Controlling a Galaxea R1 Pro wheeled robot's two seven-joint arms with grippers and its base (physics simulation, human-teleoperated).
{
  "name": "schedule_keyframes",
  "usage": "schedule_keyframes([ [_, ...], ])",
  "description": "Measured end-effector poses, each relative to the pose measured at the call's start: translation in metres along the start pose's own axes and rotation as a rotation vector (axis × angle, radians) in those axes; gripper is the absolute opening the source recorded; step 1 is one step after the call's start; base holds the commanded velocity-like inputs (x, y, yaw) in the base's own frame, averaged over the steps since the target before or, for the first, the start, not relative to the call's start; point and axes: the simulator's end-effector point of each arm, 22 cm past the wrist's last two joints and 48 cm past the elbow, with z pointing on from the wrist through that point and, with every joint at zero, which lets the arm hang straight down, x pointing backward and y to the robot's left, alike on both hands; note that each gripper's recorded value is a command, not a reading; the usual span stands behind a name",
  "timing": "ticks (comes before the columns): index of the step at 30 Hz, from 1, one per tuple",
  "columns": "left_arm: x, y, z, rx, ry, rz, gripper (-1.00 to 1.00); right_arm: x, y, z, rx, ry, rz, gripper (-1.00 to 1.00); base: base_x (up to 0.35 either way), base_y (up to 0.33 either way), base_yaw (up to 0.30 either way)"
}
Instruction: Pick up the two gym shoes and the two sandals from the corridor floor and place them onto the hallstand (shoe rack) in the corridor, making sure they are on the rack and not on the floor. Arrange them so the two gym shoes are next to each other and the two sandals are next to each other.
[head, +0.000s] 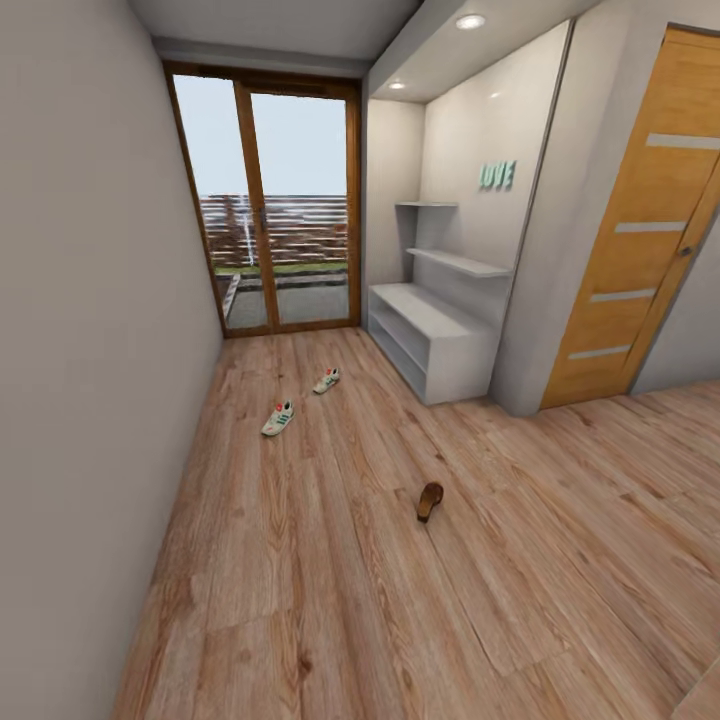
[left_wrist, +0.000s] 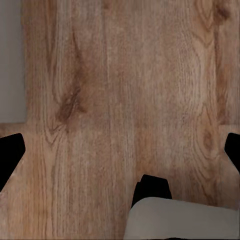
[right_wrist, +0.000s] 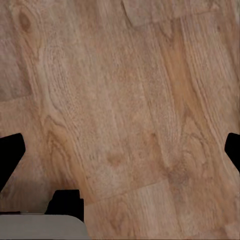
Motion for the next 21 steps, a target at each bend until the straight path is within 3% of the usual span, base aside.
schedule_keyframes([
  [2, -0.011, -0.001, 0.000, 0.002, -0.024, 0.002, 1.00, -0.015, 0.000, 0.001, 0.001, -0.025, 0.001, 1.00, 0.019, 0.000, 0.000],
  [8, -0.081, -0.012, -0.005, 0.020, -0.180, 0.012, 1.00, -0.109, 0.000, 0.007, 0.003, -0.169, 0.005, 1.00, 0.009, 0.000, 0.000],
  [9, -0.082, -0.012, -0.005, 0.020, -0.180, 0.013, 1.00, -0.110, 0.000, 0.007, 0.003, -0.169, 0.005, 1.00, 0.004, 0.000, 0.000],
  [13, -0.123, -0.022, -0.013, 0.035, -0.277, 0.016, 1.00, -0.153, 0.001, 0.005, 0.001, -0.246, 0.013, 1.00, 0.003, 0.000, 0.000],
  [21, -0.158, -0.038, -0.025, 0.056, -0.409, 0.013, 1.00, -0.176, 0.008, 0.004, -0.005, -0.289, 0.022, 1.00, 0.001, 0.000, 0.000],
])
